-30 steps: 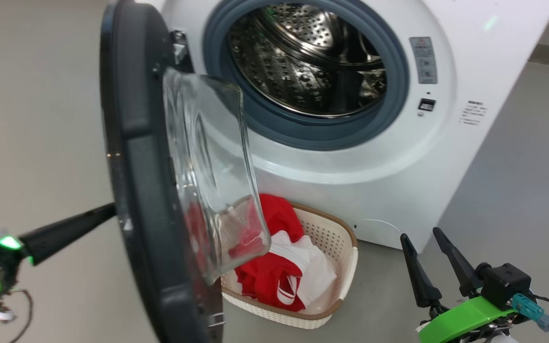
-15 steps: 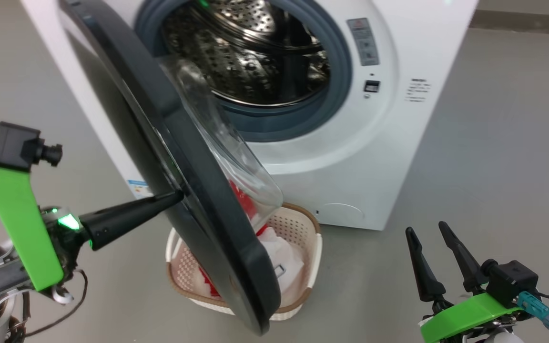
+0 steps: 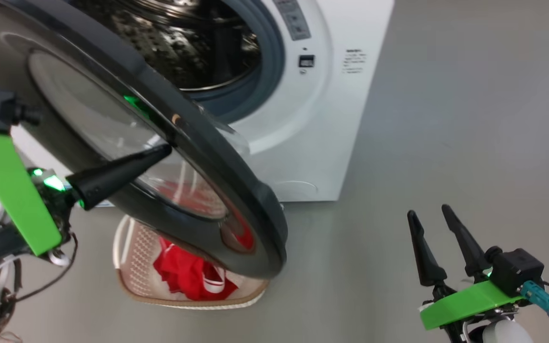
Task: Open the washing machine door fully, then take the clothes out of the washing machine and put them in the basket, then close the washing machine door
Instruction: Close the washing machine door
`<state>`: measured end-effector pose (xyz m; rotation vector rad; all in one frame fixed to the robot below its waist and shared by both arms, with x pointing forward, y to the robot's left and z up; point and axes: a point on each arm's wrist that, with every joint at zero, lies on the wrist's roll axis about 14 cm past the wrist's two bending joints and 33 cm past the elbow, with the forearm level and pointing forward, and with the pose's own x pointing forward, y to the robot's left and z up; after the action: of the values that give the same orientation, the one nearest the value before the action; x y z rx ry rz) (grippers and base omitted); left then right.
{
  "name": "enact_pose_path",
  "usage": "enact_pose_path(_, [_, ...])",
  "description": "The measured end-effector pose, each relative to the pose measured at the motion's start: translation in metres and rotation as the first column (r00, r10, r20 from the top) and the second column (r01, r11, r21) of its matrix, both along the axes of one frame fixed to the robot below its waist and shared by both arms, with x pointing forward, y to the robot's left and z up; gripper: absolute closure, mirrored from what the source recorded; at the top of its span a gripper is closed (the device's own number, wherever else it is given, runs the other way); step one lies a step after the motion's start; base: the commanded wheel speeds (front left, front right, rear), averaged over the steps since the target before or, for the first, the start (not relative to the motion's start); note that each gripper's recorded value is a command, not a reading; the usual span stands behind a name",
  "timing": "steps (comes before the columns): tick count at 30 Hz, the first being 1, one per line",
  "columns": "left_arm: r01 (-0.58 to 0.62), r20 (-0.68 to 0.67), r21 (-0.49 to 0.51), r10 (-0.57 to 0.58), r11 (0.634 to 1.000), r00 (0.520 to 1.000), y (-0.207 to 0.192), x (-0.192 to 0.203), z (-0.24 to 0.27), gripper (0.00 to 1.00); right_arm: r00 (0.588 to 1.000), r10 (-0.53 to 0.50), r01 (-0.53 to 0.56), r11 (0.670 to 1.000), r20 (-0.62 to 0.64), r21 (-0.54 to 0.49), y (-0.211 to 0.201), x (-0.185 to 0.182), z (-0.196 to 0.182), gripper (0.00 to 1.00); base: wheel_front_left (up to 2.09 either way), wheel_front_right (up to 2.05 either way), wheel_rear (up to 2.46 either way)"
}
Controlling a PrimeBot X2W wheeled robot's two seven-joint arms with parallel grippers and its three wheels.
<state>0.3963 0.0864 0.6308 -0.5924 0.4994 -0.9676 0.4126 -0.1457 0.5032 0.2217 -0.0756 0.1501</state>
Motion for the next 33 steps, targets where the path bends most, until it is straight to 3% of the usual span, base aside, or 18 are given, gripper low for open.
enact_pose_path(12, [0.006, 0.01, -0.013, -0.006, 1.0, 1.0, -0.026, 0.059, -0.014, 1.0, 0.992, -0.121, 0.121, 0.993, -0.032, -0.004, -0.042, -0.006, -0.01, 0.0, 0.0, 0.0, 0.0])
enact_pose_path(33, [-0.11, 0.016, 0.008, 0.109, 0.994, 0.994, -0.041, 0.145, -0.056, 1.0, 0.959, -0.276, 0.277, 0.961, -0.068, -0.003, -0.093, -0.026, -0.018, 0.0, 0.0, 0.0, 0.0])
